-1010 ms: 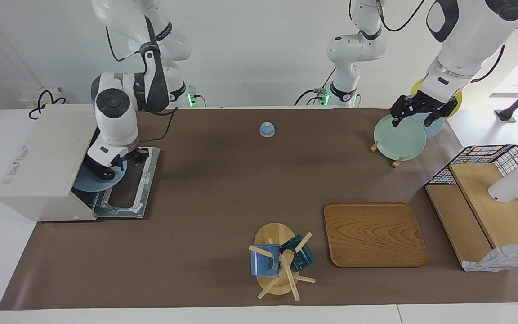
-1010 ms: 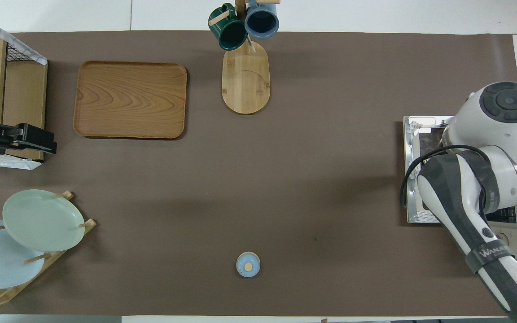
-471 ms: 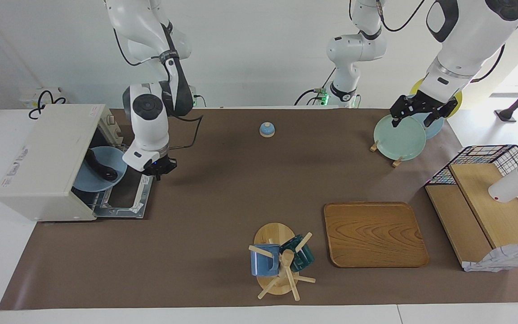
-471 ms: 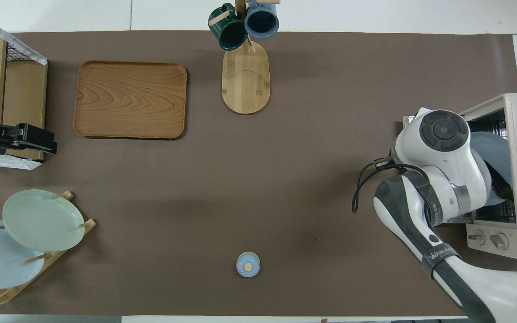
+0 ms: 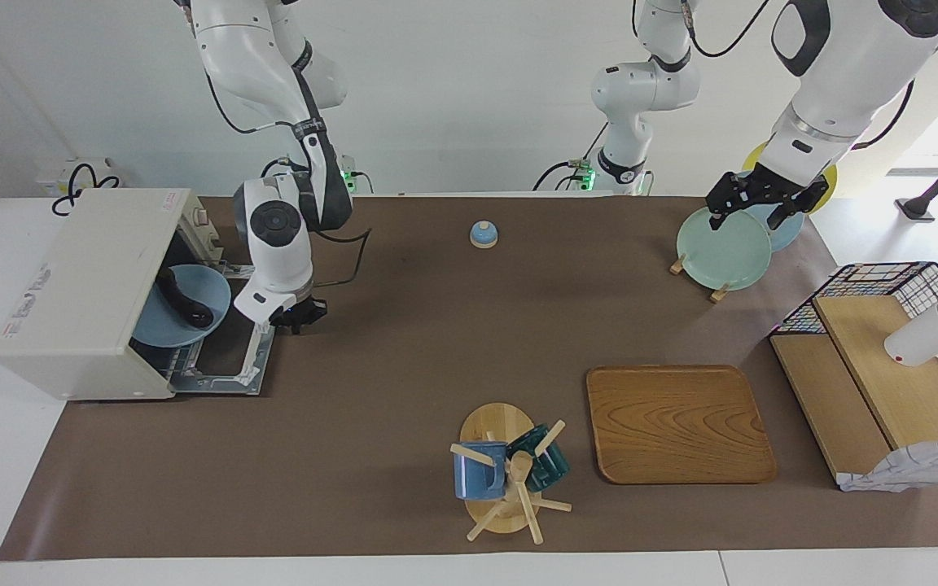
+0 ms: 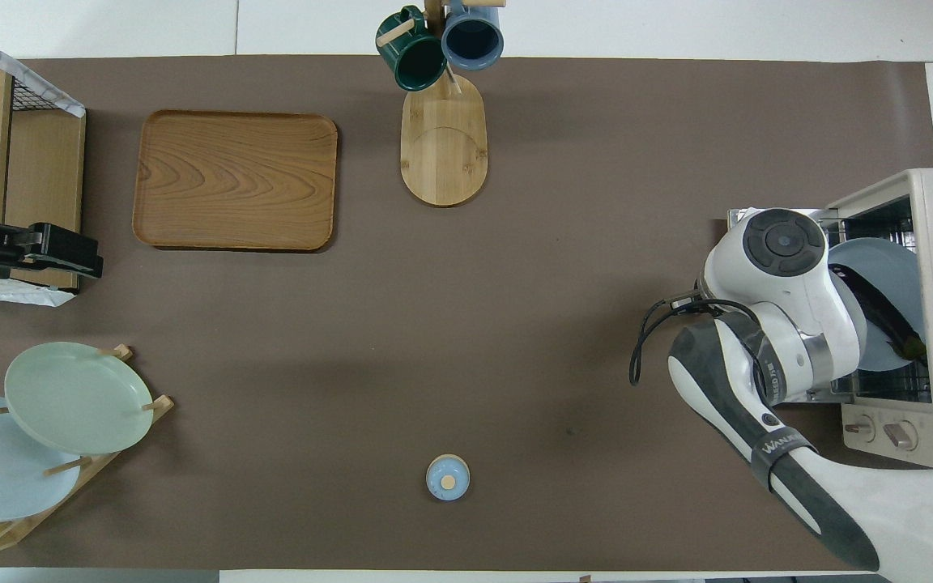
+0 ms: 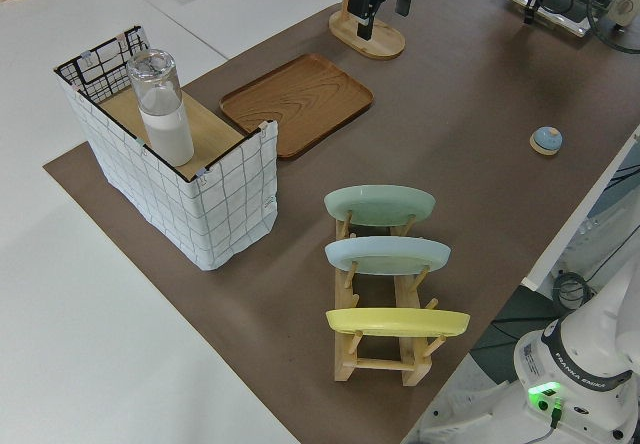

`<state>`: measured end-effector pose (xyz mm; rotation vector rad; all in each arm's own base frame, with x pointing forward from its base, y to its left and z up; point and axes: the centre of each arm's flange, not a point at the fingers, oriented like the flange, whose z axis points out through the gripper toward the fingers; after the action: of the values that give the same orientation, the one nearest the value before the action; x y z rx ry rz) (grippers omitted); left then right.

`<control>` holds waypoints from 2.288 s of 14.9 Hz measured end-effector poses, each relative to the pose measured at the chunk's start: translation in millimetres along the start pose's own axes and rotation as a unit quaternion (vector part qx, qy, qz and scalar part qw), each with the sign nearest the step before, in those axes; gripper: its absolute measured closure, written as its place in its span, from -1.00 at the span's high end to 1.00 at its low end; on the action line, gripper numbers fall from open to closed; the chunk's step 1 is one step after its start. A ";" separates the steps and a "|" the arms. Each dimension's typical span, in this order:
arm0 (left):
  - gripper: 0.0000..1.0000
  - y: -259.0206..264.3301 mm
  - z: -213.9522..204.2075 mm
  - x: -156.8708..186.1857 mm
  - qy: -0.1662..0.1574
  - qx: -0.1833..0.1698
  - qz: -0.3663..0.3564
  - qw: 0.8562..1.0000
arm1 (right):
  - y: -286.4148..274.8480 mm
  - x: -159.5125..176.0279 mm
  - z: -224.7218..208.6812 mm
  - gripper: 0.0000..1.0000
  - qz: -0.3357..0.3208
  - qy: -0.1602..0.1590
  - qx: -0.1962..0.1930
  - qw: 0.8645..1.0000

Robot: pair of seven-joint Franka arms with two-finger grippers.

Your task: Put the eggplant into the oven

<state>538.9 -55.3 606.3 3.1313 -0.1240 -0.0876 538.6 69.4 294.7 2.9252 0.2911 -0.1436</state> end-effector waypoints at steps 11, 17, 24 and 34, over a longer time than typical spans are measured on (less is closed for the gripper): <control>1.00 0.0 0.0 0.0 0.000 0.000 0.000 1.000 | 9.7 5.0 -19.4 -0.98 -0.054 -0.025 -0.067 0.996; 1.00 0.0 0.0 0.0 0.000 0.000 0.000 1.000 | 115.2 9.3 -130.9 -0.98 -0.099 -0.040 -0.085 0.991; 1.00 0.0 0.0 0.0 0.000 0.000 0.000 1.000 | 170.5 -15.5 -158.0 -0.87 -0.064 -0.035 -0.006 0.997; 1.00 0.1 0.0 0.0 0.000 0.000 0.000 1.000 | 138.1 -36.8 -270.0 0.36 0.032 -0.019 0.104 0.994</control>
<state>538.9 -55.4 606.3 3.1313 -0.1242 -0.0876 551.6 -14.7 588.1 3.1290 0.1871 -0.2324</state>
